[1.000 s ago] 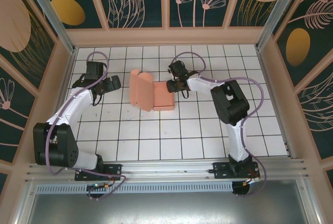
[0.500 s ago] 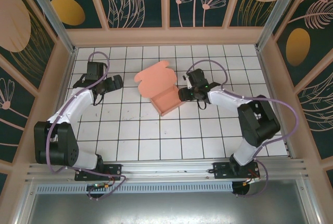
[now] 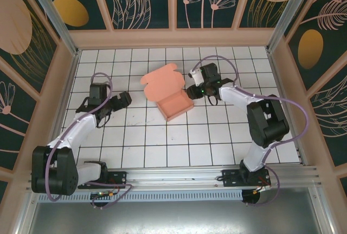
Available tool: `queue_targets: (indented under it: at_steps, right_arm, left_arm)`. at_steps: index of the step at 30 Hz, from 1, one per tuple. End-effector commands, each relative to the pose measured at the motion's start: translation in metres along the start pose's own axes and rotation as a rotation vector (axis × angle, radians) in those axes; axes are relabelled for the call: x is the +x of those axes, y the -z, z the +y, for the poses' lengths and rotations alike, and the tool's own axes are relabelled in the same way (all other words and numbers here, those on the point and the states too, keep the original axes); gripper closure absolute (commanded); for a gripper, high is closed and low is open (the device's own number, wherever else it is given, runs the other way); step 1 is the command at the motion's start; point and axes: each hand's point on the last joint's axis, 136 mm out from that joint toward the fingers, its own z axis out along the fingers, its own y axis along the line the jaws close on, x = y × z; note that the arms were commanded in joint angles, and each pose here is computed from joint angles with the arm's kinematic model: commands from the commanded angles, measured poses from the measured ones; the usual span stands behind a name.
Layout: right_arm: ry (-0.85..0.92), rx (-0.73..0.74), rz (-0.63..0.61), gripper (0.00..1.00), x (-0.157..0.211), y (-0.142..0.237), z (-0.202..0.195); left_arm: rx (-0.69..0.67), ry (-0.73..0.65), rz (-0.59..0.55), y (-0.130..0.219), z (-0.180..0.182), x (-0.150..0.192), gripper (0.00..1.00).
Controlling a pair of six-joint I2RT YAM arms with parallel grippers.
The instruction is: Fold the paper box
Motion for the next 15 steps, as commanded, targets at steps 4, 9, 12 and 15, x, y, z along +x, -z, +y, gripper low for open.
queue_targets:
  at_steps: [4,9,12,15]
  right_arm:
    - [0.017,0.03,0.137,0.71,0.023,-0.021,0.007]
    - [0.037,0.081,0.184,0.79,0.031,-0.028,0.001]
    - [0.048,0.101,0.209,0.83,0.036,-0.033,0.0]
    - [0.057,0.113,0.234,0.83,0.04,-0.037,0.0]
  left_arm:
    - [0.071,0.019,-0.02,-0.005,-0.011,-0.005,0.01]
    - [0.076,0.014,-0.012,-0.01,-0.012,-0.004,0.01]
    - [0.072,0.008,-0.003,-0.013,-0.01,-0.002,0.01]
    - [0.071,0.005,0.007,-0.016,-0.009,0.0,0.01]
